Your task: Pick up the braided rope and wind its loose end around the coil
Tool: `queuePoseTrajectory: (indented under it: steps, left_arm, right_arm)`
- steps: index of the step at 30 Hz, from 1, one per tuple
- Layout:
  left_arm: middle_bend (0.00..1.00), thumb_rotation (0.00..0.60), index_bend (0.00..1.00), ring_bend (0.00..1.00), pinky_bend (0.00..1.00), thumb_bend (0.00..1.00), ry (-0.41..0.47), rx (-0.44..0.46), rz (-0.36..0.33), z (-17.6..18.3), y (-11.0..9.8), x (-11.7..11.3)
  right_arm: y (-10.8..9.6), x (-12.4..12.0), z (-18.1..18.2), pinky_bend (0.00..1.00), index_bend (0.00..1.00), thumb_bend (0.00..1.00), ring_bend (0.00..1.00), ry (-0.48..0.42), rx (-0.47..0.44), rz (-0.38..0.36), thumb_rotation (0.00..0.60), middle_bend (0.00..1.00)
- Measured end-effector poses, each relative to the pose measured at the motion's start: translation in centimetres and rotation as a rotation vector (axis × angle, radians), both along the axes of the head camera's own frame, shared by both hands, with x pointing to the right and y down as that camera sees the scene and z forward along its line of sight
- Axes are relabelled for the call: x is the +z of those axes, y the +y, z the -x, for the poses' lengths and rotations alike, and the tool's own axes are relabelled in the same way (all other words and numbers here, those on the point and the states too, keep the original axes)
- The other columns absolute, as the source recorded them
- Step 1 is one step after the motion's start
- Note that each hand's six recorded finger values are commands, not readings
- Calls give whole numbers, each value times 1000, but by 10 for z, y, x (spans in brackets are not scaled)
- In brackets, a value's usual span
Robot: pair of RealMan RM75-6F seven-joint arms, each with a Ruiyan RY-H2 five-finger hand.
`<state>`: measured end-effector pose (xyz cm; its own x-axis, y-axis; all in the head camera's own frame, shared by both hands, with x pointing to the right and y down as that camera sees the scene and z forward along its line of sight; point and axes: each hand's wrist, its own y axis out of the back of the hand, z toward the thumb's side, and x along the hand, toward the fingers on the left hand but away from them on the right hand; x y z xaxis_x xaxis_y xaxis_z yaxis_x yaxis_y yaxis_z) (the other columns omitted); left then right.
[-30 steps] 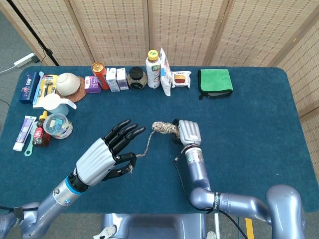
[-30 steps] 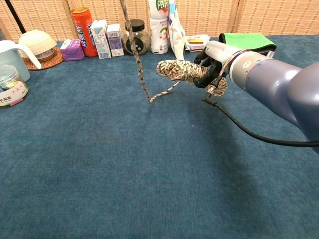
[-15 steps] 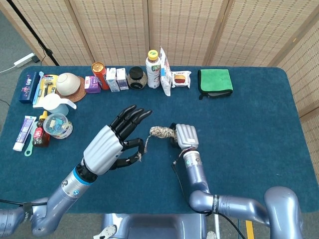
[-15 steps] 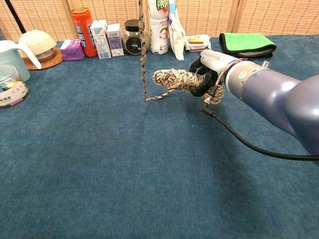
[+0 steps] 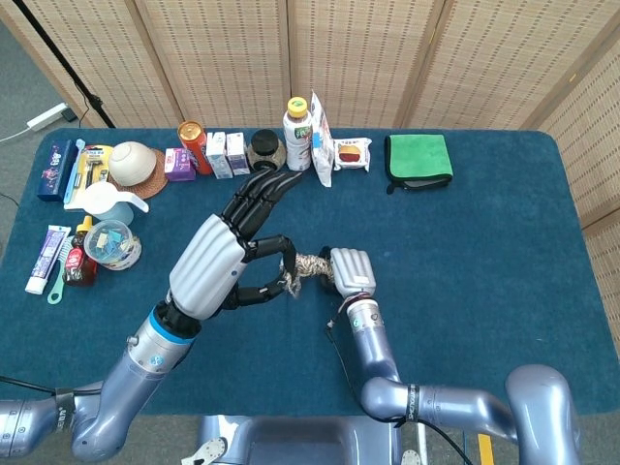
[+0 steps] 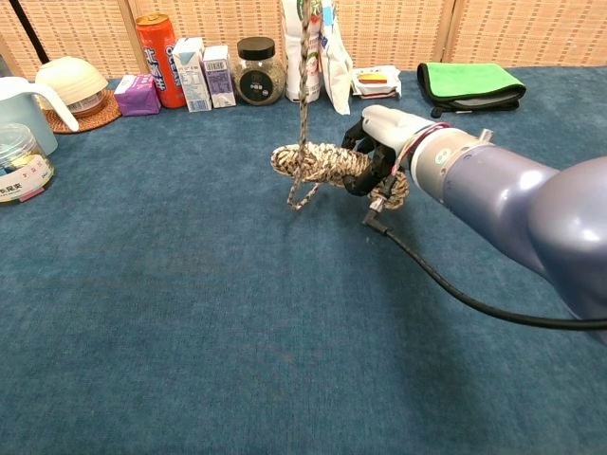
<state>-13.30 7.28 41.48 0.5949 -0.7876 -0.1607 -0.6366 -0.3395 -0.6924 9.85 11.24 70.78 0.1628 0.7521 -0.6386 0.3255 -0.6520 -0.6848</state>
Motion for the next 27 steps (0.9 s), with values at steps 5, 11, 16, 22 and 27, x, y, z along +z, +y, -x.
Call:
queuePoseTrajectory:
  steps: [5, 11, 16, 22, 27]
  left_arm:
    - [0, 600, 804, 0, 0, 370, 11, -43, 1, -8, -16, -8]
    - [0, 600, 804, 0, 0, 370, 2, -100, 4, -9, -34, -8]
    - [0, 600, 804, 0, 0, 369, 18, -135, 41, -8, -47, -3]
    - [0, 600, 804, 0, 0, 370, 50, -169, 61, -13, -62, -7]
    - [0, 600, 804, 0, 0, 370, 53, -207, 56, -14, -73, -14]
  right_arm:
    - [2, -2, 4, 654, 658, 867, 447, -5, -18, -1, 600, 633]
    - [5, -5, 4, 654, 659, 868, 447, -11, -47, 7, 600, 635]
    - [14, -6, 5, 655, 660, 868, 449, -6, -109, 15, 600, 637]
    - [23, -14, 19, 655, 662, 870, 449, -26, -186, 8, 600, 637]
    - [28, -28, 31, 655, 662, 870, 449, -63, -236, -3, 600, 637]
